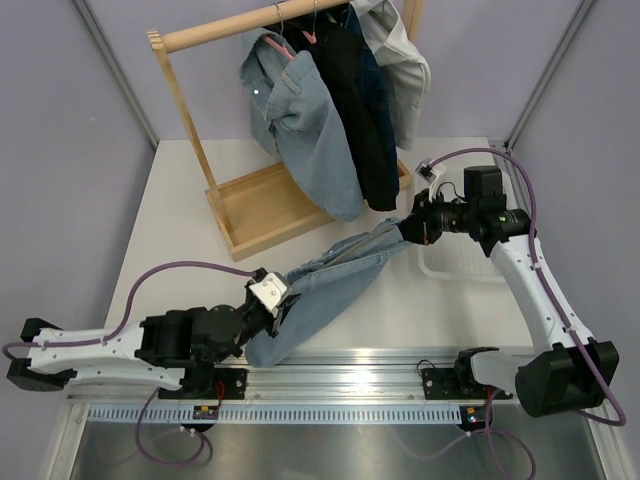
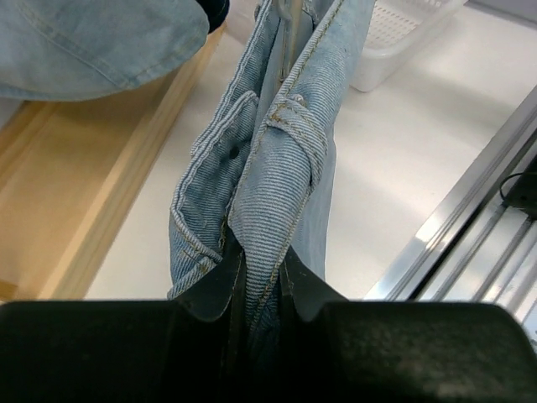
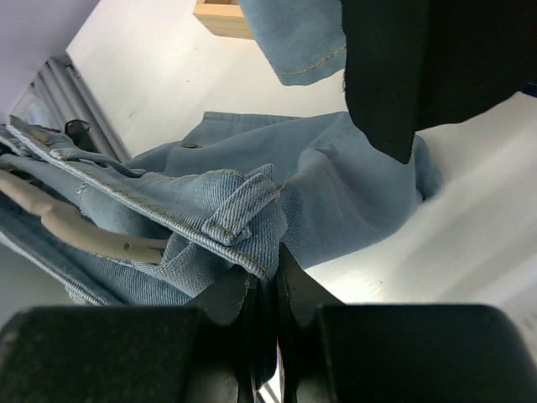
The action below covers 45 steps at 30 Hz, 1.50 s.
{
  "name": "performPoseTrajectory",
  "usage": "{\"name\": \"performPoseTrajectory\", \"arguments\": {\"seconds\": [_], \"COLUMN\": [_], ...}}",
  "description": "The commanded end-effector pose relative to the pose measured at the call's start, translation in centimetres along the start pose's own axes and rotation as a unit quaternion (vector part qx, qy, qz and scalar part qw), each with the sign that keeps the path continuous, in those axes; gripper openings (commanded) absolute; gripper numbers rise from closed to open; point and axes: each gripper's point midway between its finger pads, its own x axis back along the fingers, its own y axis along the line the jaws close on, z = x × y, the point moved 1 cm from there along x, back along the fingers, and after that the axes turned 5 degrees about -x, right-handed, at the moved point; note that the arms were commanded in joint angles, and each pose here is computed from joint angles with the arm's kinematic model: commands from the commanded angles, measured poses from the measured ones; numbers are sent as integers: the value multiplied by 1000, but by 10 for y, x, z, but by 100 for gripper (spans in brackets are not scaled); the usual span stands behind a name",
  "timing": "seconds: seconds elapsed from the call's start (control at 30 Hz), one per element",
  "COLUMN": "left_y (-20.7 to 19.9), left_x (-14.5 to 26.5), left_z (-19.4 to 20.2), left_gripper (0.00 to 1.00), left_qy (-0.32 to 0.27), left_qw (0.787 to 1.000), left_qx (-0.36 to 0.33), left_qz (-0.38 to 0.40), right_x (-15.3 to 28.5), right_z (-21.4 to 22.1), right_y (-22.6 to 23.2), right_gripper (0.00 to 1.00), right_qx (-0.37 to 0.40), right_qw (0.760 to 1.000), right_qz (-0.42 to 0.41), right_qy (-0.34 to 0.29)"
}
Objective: Remove the skirt from the hanger
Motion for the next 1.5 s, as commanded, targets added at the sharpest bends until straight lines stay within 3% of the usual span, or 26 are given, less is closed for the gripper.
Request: {"name": "performPoseTrajectory", "arguments": {"seconds": [0.0,0.4,0.63,0.7,0.93,1.07,1.2,1.23,1.3,1.33,1.43,1.47], "left_y": [46,53,59,55,58,55,41,38,23,15,7,2], "left_x": [17,3,-11,-21,-30,-45,-60,-63,-68,-69,-73,-73], "left_z": [-25,-47,-53,-42,-47,-47,-45,-41,-37,-35,-24,-22], "left_gripper": [0,0,0,0,0,0,0,0,0,0,0,0], "left_qy": [-72,-134,-192,-182,-231,-227,-203,-192,-169,-158,-115,-107], "left_qw": [985,966,935,936,910,913,931,941,957,963,978,980], "left_qx": [128,202,286,292,335,332,301,279,234,217,168,154], "left_qz": [-91,-84,-81,-77,-72,-62,-32,-26,8,32,52,69], "right_x": [13,-3,-9,-10,-16,-16,-8,-3,8,13,32,36], "right_z": [-14,7,25,28,42,41,33,35,31,30,20,17], "right_y": [-73,-67,-59,-59,-55,-55,-51,-46,-35,-31,-15,-10], "right_gripper": [0,1,2,2,3,5,18,28,38,48,62,73], "right_qx": [56,29,21,21,30,32,71,79,127,144,214,230], "right_qw": [992,998,1000,1000,998,998,996,996,990,988,975,971], "right_qz": [108,51,13,13,19,19,24,20,9,3,-9,-16], "right_qy": [-35,-10,12,18,42,45,41,49,56,59,67,66]}}
